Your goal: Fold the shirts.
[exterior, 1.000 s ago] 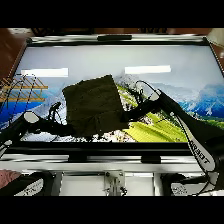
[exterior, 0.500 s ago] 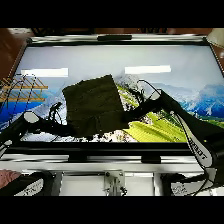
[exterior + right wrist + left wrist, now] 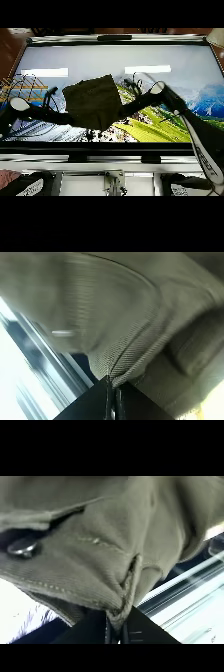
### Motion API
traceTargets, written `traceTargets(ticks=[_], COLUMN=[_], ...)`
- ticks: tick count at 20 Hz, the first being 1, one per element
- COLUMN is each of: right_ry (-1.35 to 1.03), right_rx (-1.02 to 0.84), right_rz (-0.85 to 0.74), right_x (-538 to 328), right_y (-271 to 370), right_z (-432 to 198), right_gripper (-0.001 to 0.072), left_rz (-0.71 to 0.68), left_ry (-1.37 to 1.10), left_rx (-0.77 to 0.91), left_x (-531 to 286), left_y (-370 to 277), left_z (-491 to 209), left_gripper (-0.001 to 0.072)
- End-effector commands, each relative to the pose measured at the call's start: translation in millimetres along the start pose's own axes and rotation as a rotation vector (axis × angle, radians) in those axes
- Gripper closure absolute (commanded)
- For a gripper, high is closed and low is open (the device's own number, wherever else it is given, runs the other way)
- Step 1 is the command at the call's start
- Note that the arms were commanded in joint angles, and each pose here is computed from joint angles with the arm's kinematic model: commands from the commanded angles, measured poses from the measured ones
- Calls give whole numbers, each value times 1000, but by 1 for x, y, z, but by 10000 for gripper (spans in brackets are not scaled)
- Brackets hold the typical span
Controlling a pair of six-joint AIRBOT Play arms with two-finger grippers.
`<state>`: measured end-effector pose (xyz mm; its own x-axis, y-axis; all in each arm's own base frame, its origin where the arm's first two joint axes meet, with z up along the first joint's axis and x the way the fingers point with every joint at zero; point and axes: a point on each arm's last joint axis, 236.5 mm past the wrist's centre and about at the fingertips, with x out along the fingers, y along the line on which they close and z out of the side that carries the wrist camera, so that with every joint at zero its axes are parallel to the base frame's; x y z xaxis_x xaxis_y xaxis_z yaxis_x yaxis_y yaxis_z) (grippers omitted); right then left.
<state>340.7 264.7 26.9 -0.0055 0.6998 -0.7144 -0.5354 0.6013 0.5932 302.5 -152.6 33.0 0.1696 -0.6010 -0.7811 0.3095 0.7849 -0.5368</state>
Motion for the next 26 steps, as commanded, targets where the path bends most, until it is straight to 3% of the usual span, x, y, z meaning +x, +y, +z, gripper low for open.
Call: traceTargets(ticks=[1, 4, 8, 12, 15, 19, 23, 26], right_ry=[-244, -586, -1095, -1307, -1220, -855, -501, -376], right_rx=[-179, -381, -562, -617, -533, -306, -121, 5], right_rz=[-28, -107, -128, -102, -166, -333, -364, -371], right_x=[-108, -231, -386, -450, -435, -364, -281, -215], right_y=[78, 173, 302, 360, 336, 240, 149, 67], right_z=[52, 83, 65, 17, 12, 18, 40, 86], right_gripper=[644, 644, 644, 644, 644, 644, 644, 644], left_rz=[6, 58, -3, -84, -64, -26, -31, -28], left_ry=[-202, -625, -1154, -1200, -1037, -657, -333, -246], left_rx=[234, 458, 593, 532, 458, 280, 71, -13], left_x=[-103, -257, -428, -448, -405, -300, -187, -130], left_y=[-76, -184, -309, -331, -303, -229, -148, -101], left_z=[58, 94, 53, 13, 21, 32, 22, 42], left_gripper=[651, 651, 651, 650, 650, 650, 650, 650])
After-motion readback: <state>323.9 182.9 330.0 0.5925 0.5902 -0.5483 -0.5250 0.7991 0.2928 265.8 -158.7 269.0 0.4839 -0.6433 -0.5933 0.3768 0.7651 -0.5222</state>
